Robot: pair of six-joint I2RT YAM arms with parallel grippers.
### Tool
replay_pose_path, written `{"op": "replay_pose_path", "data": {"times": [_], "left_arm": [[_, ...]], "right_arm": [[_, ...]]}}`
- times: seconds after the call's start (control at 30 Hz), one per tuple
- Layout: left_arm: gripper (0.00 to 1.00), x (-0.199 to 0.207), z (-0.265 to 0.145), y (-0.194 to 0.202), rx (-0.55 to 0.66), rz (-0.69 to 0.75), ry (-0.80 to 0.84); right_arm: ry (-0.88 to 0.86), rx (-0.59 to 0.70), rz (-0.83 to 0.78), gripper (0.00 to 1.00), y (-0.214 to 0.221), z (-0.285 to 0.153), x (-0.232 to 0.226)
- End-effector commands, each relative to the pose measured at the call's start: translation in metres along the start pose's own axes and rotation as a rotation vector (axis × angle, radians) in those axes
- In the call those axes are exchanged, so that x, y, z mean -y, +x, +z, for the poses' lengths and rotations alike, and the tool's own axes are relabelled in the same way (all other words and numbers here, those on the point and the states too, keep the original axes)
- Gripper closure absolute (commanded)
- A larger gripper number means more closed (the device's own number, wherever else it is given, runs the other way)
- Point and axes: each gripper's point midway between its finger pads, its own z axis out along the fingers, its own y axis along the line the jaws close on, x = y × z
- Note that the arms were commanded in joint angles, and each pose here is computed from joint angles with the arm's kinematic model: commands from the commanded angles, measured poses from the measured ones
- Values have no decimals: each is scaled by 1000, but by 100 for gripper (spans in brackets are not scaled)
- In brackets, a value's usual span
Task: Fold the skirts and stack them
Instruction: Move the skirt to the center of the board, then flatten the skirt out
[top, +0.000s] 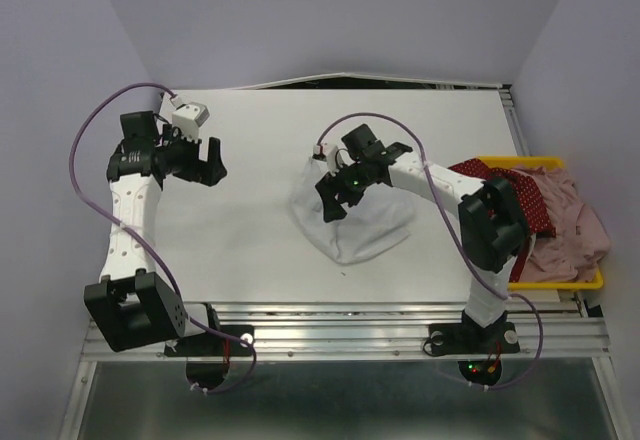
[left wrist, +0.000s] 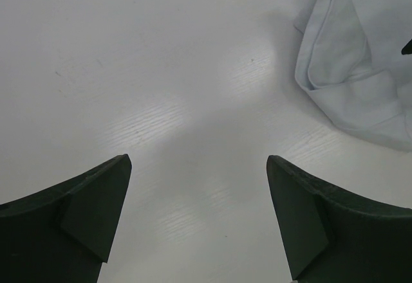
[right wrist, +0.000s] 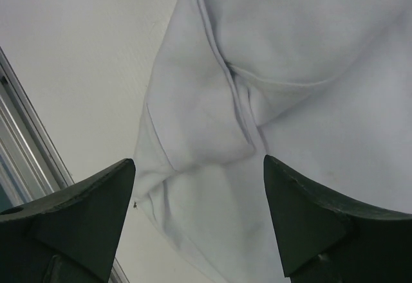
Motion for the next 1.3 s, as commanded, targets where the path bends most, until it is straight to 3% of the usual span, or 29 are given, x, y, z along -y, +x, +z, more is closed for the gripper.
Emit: {"op": "replay_pose_path", "data": {"times": [0.0,0.17,0.33,0.37,0.43,0.5,0.77,1.0,1.1,1.13,1.17,1.23,1.27], "left_arm": [[2,15,17,12,-31,78,76],[7,59,60,15,-78,167,162],[14,81,105,-13,-58,116,277],[15,82,107,-34,-23,122,285],[16,84,138,-41,-61,72,329],[16,94,147,-58,-44,60,373],[11,138,191,-49,-126,-36,553],[14,155,222,-33,-197,-106,561],[28,152,235,-20,-238,-142,533],[37,150,238,-18,-247,-151,517],[58,148,239,-17,-252,-156,502],[77,144,235,-22,-221,-145,481],[93,138,231,-11,-232,-163,465]], "right_arm": [[106,224,-33,14,-58,-70,4],[306,236,120,18,-32,-107,99],[493,180,172,23,-8,-121,179],[513,167,173,23,-5,-121,189],[545,152,209,24,3,-121,214],[531,142,240,24,9,-113,229],[373,102,300,29,36,-79,233],[303,124,348,49,36,-71,227],[305,159,345,56,23,-81,223],[309,175,340,65,17,-86,221],[313,187,342,70,13,-91,219],[330,224,321,88,-1,-108,211],[335,239,313,91,-5,-114,208]]}}
